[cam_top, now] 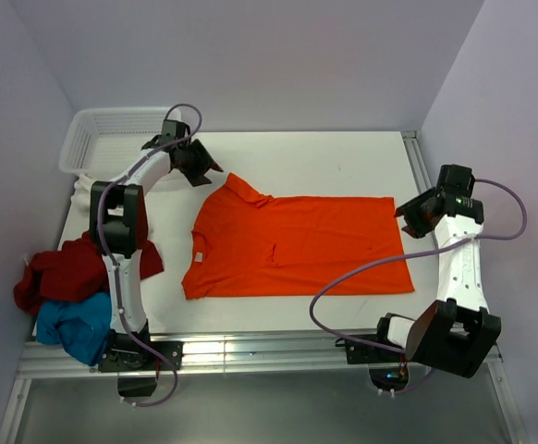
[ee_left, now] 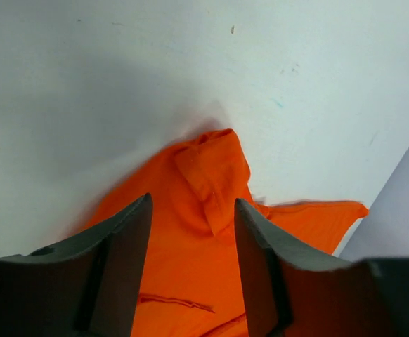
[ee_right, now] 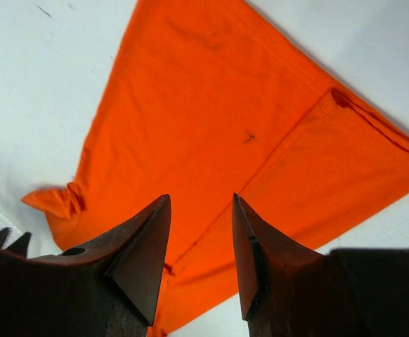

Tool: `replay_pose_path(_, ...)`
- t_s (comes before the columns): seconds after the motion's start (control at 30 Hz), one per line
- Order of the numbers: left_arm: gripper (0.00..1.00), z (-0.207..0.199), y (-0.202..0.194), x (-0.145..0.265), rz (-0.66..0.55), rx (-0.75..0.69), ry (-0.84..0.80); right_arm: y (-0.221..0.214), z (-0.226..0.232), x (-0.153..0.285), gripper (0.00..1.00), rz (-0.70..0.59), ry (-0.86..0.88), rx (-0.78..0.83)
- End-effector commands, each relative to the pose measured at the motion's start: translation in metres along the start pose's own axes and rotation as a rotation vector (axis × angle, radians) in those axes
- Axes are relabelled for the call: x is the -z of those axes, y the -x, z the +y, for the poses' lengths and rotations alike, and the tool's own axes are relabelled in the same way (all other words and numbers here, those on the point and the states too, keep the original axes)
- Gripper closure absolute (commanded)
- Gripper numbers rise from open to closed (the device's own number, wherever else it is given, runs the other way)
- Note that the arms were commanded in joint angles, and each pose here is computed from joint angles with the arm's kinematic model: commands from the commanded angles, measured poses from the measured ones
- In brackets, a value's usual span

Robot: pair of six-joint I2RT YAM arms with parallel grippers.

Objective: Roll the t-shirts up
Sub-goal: Fold the tshirt

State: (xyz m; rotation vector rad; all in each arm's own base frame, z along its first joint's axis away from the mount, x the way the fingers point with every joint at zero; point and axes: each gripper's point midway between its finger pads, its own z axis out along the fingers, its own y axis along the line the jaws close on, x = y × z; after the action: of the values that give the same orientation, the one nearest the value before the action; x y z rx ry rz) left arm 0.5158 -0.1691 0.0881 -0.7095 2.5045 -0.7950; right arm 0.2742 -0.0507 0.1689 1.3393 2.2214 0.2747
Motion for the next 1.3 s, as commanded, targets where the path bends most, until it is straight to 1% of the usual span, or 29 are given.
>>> replay_pose_path(0.0, 0.46, -0.032, 0.013, 0.000, -0.040, -0.079, -0.106, 0.024, 0.024, 0.011, 0.53, -0.082, 0.061, -0.011)
replay_pose_path(0.1, 0.52, -0.029, 0.015, -0.008, -0.046, -0.092, -0.105, 0.025, 0.024, 0.013, 0.53, -0.093, 0.066, -0.021)
replay_pose_path(0.33, 0.55, -0.022, 0.014, -0.027, -0.033, -0.119, -0.110, 0.016, 0.016, 0.009, 0.53, -0.078, 0.049, -0.035)
replay_pose_path(0.4, 0.57, -0.021, 0.014, -0.032, -0.029, -0.128, -0.116, 0.016, 0.016, 0.010, 0.53, -0.077, 0.051, -0.037)
replay_pose_path(0.5, 0.60, -0.017, 0.009, -0.042, -0.005, -0.118, -0.126, 0.015, 0.015, 0.008, 0.53, -0.071, 0.045, -0.039)
replay_pose_path(0.63, 0.60, -0.012, 0.004, -0.052, 0.015, -0.110, -0.123, 0.015, 0.014, 0.009, 0.53, -0.070, 0.037, -0.035)
replay_pose_path(0.87, 0.66, -0.013, 0.000, -0.054, 0.020, -0.146, -0.113, 0.012, 0.010, 0.003, 0.53, -0.050, 0.016, -0.034)
replay_pose_path(1.13, 0.66, -0.011, -0.002, -0.052, 0.007, -0.182, -0.085, 0.004, 0.004, -0.005, 0.53, -0.026, 0.007, -0.037)
replay_pose_path(1.27, 0.69, -0.010, -0.006, -0.054, 0.016, -0.193, -0.077, 0.002, 0.004, -0.007, 0.53, -0.018, 0.006, -0.038)
